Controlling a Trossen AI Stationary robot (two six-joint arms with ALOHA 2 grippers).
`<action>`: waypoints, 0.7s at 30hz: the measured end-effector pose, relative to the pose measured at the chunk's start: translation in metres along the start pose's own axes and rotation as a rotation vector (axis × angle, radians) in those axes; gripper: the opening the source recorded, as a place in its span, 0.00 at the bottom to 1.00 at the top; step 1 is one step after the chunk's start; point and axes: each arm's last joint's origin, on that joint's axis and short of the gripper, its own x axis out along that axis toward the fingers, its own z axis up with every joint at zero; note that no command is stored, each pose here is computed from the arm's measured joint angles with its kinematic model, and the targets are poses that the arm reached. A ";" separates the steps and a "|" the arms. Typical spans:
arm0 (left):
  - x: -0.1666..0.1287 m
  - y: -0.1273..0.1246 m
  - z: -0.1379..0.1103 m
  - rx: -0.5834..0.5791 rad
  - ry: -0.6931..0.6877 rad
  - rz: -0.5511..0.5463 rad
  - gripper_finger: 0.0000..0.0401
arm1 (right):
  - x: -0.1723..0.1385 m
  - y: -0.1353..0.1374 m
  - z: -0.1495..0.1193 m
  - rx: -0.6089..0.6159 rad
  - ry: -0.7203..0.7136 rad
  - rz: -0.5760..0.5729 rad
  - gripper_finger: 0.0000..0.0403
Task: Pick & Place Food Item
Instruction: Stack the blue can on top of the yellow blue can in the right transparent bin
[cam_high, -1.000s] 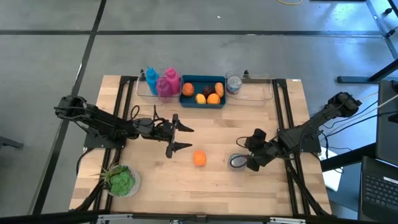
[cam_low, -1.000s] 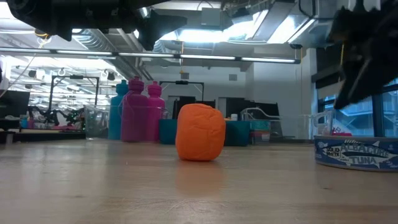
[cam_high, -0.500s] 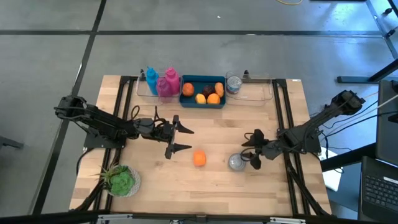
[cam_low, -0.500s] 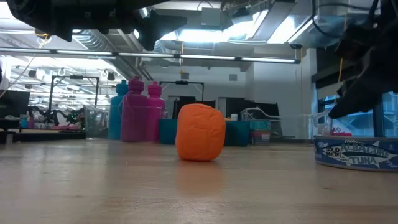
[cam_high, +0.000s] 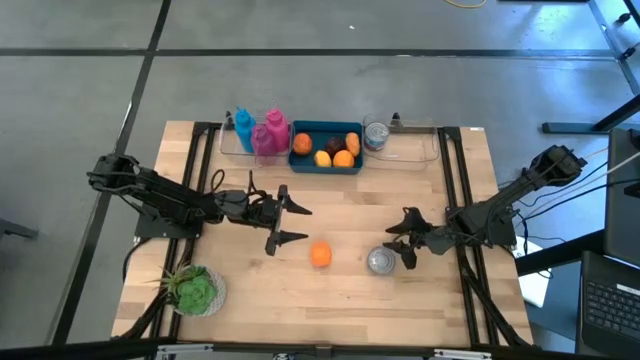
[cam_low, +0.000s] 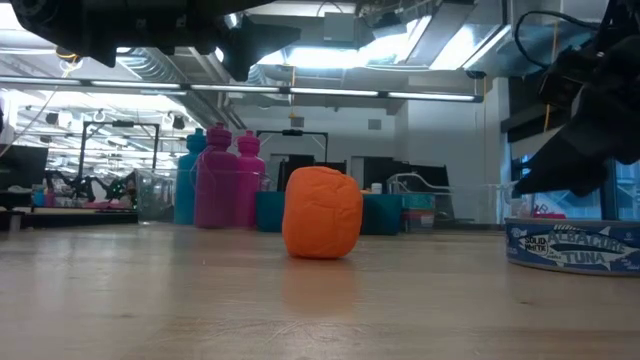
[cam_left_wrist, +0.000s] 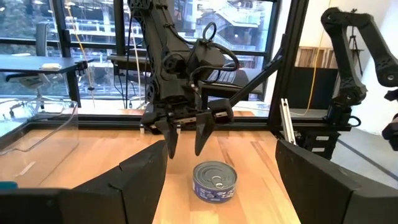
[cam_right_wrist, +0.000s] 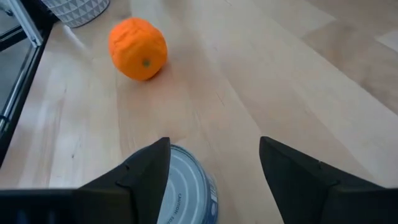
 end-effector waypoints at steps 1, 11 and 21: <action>0.000 0.000 0.000 0.005 0.000 0.000 0.73 | 0.001 0.001 0.000 -0.006 0.000 0.004 0.61; 0.000 0.000 0.000 0.009 0.000 0.000 0.73 | 0.017 0.005 -0.010 -0.042 0.019 0.017 0.61; 0.000 0.000 0.000 0.009 0.004 0.000 0.73 | 0.028 0.008 -0.019 -0.031 0.060 0.051 0.61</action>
